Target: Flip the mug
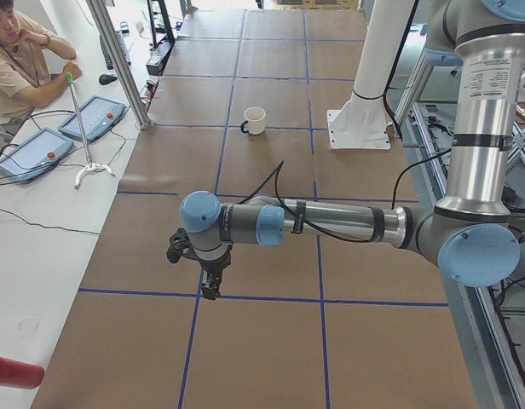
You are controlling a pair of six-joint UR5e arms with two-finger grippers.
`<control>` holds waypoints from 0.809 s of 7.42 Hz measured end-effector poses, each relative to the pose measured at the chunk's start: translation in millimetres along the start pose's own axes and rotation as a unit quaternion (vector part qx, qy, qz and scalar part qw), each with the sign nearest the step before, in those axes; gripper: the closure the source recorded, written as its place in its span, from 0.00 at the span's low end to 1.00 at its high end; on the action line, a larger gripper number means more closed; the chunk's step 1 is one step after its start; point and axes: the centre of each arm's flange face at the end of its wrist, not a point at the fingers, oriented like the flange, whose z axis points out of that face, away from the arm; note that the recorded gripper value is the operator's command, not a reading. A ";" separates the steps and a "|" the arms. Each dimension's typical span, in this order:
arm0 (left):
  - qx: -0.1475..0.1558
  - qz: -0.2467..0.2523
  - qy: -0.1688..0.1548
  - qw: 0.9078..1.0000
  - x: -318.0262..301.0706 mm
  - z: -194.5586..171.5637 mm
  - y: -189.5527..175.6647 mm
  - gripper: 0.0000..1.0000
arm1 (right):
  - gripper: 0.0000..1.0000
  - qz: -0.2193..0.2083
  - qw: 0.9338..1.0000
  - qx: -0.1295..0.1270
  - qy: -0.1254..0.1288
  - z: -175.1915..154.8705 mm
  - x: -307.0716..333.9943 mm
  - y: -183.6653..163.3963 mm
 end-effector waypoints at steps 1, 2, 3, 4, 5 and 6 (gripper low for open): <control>0.001 -0.007 0.000 1.000 0.4 -0.4 -1.0 0.00 | 0.00 0.000 1.000 0.000 0.000 0.0 0.0 0.0; 0.001 -0.010 0.000 1.000 0.7 -0.5 -1.5 0.00 | 0.00 0.000 1.000 0.000 0.000 0.0 0.0 0.0; 0.001 -0.011 0.000 1.000 0.8 -0.6 -1.5 0.00 | 0.00 0.000 1.000 0.000 0.000 0.0 0.0 0.0; 0.001 -0.012 0.000 1.000 0.9 -0.6 -1.2 0.00 | 0.00 0.000 1.000 0.000 0.000 0.0 0.0 0.0; 0.001 -0.012 0.000 1.000 1.2 -0.8 -0.8 0.00 | 0.00 0.000 1.000 0.000 0.000 0.0 0.0 0.0; 0.002 -0.011 0.000 1.000 1.9 -1.4 -0.2 0.00 | 0.00 0.000 1.000 0.000 0.000 0.0 0.0 0.0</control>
